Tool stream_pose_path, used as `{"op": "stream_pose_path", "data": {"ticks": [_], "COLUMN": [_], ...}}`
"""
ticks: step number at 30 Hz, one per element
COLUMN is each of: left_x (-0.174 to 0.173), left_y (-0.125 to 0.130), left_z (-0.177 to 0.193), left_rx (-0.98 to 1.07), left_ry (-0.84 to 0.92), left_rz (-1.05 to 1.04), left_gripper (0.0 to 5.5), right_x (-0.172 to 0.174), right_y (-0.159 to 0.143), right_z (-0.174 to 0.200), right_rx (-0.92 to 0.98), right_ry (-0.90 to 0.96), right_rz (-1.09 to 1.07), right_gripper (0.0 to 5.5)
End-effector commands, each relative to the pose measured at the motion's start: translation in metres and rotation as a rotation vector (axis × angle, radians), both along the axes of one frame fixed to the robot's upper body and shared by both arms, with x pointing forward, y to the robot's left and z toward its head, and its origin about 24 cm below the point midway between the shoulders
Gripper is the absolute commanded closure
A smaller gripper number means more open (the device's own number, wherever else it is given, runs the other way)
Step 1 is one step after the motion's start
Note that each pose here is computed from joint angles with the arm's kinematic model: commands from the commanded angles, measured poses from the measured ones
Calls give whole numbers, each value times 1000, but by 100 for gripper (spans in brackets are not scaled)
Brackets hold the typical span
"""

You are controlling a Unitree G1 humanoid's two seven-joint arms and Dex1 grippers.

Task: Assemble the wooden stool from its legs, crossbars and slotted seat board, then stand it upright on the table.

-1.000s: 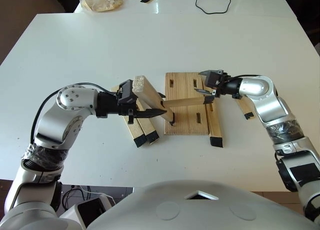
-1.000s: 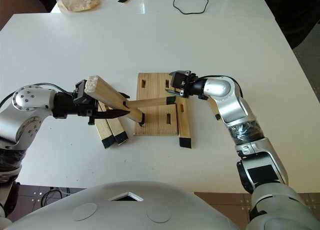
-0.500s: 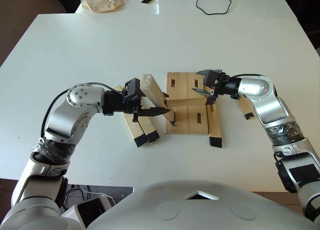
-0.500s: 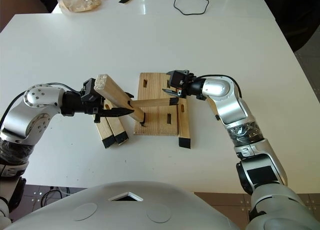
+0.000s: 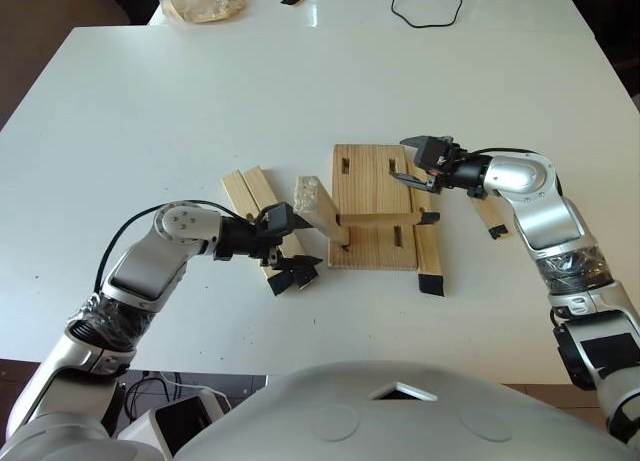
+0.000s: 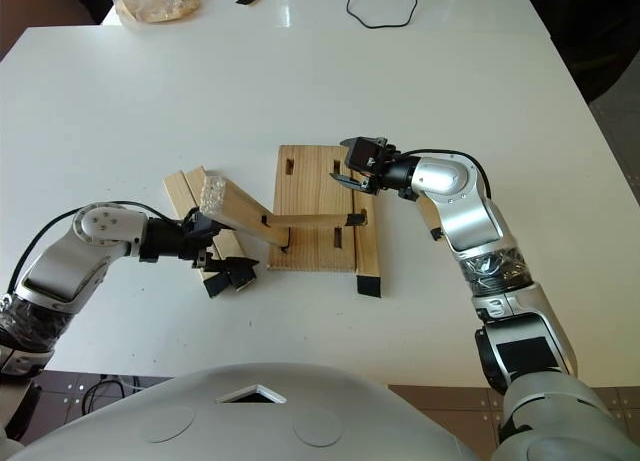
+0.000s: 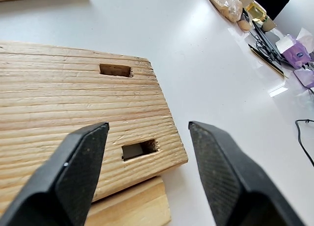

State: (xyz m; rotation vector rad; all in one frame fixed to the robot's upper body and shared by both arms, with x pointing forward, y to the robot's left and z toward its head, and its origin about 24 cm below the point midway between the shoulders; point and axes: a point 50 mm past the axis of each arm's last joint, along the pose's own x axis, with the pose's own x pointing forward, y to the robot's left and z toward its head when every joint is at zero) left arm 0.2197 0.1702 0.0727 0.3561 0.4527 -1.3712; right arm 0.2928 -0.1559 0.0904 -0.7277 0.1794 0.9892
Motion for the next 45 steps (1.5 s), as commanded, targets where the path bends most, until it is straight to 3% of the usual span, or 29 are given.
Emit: {"op": "stream_pose_path", "data": {"ticks": [1,8,12,17,29,37,45], "left_x": [0,-28,-28,-44,-69,-43,-26], "left_y": [16,52,52,35,66,108,122], "left_z": [8,24,31,28,-2,11,35], "left_rx": [19,67,22,11,301,405,293], "left_ry": [-18,-23,-24,15,83,0,-16], "left_rz": [67,280,507,454,254,301,347], "left_gripper": [154,154,154,154,154,154,154], "right_x": [-1,-10,-17,-20,-22,-25,-27], "right_y": [-3,-18,-29,-30,-26,-27,-28], "right_z": [2,2,3,0,-3,-5,-6], "right_rx": [9,14,16,15,26,26,14], "right_ry": [-7,-15,-21,-18,-24,-21,-23], "right_rz": [-23,-89,-149,-167,-179,-187,-186], "right_gripper": [251,251,251,251,251,251,251]}}
